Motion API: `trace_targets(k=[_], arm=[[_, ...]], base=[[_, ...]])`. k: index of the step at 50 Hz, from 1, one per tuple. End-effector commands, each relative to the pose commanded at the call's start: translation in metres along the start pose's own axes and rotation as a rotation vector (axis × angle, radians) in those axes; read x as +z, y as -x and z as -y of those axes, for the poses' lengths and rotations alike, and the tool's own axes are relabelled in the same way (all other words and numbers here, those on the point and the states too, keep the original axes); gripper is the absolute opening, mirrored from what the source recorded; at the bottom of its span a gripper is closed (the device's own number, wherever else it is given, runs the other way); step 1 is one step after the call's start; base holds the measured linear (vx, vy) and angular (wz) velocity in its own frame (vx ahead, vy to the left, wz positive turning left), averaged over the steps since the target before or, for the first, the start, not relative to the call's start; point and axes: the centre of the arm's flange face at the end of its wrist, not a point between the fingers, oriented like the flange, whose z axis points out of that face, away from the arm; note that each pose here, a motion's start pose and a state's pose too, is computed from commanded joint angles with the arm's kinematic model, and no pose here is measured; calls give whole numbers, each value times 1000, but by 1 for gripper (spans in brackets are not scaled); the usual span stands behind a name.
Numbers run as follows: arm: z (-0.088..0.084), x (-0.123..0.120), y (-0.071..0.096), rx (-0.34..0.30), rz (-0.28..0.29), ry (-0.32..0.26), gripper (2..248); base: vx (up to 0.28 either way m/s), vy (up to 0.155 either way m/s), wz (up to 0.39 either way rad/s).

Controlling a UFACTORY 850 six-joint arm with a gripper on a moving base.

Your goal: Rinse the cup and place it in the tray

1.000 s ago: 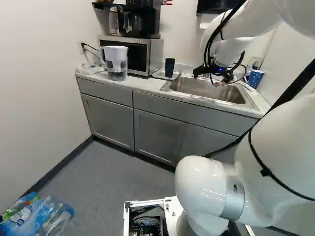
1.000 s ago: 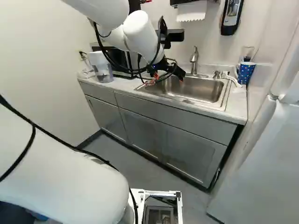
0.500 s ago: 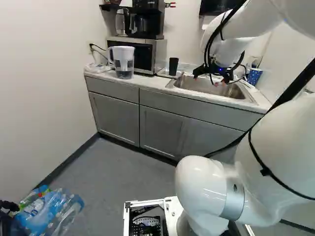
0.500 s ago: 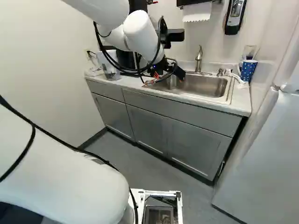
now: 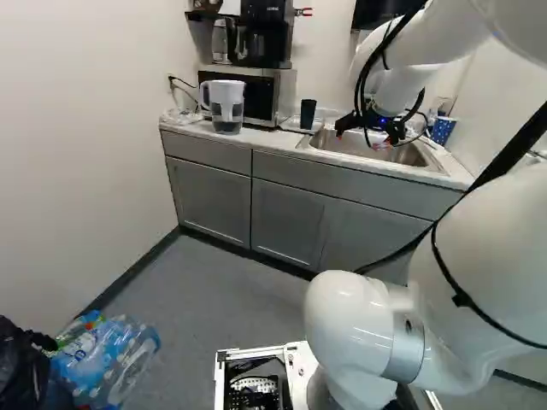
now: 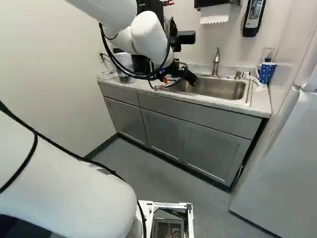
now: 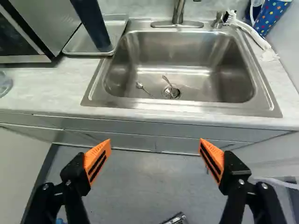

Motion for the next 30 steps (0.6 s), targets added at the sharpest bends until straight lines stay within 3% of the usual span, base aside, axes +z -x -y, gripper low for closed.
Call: trace_targets(k=[30], arm=[[0, 0, 1, -1, -1, -1, 247]], base=[[1, -1, 0]])
